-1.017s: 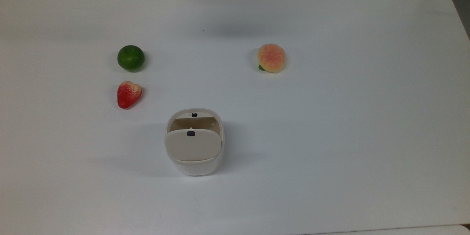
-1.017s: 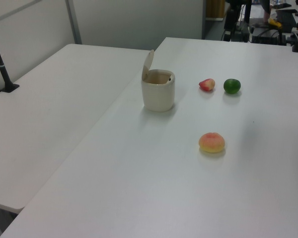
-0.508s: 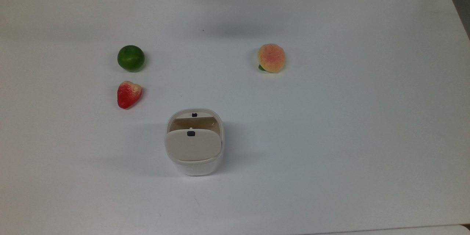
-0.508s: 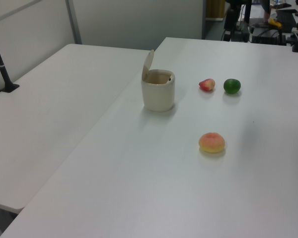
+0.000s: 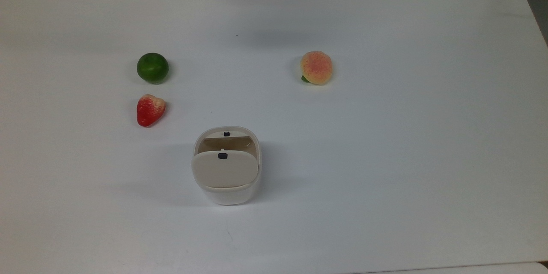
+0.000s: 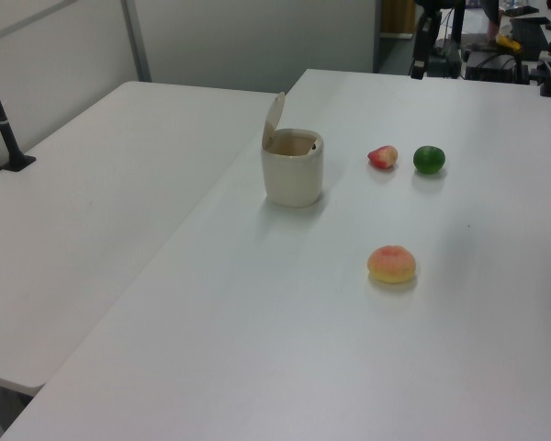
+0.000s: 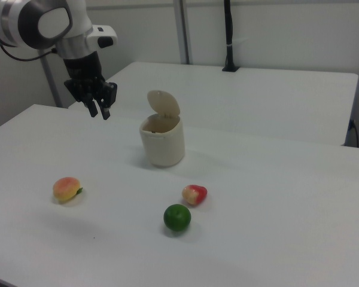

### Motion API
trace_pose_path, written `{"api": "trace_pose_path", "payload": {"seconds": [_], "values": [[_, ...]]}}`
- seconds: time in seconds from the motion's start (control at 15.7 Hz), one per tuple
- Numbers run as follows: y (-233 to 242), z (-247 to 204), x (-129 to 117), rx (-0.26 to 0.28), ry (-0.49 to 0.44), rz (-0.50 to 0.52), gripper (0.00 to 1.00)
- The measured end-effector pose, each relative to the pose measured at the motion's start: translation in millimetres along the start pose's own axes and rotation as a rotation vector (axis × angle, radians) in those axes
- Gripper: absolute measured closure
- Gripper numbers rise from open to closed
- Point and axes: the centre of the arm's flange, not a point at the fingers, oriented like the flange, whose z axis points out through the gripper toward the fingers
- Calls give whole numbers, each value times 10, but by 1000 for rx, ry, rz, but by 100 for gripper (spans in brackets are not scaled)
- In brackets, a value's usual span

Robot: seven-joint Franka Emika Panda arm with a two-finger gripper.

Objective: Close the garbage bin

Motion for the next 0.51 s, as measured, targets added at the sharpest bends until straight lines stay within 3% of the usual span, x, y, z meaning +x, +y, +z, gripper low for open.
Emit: {"api": "trace_pose_path", "payload": {"seconds": [0.19,0.25,0.51], "values": [[3,-2,24,-2,16,-2,93],[5,-9,40,-3,29,-2,99],[25,1,106,-8,69,0,99]]}}
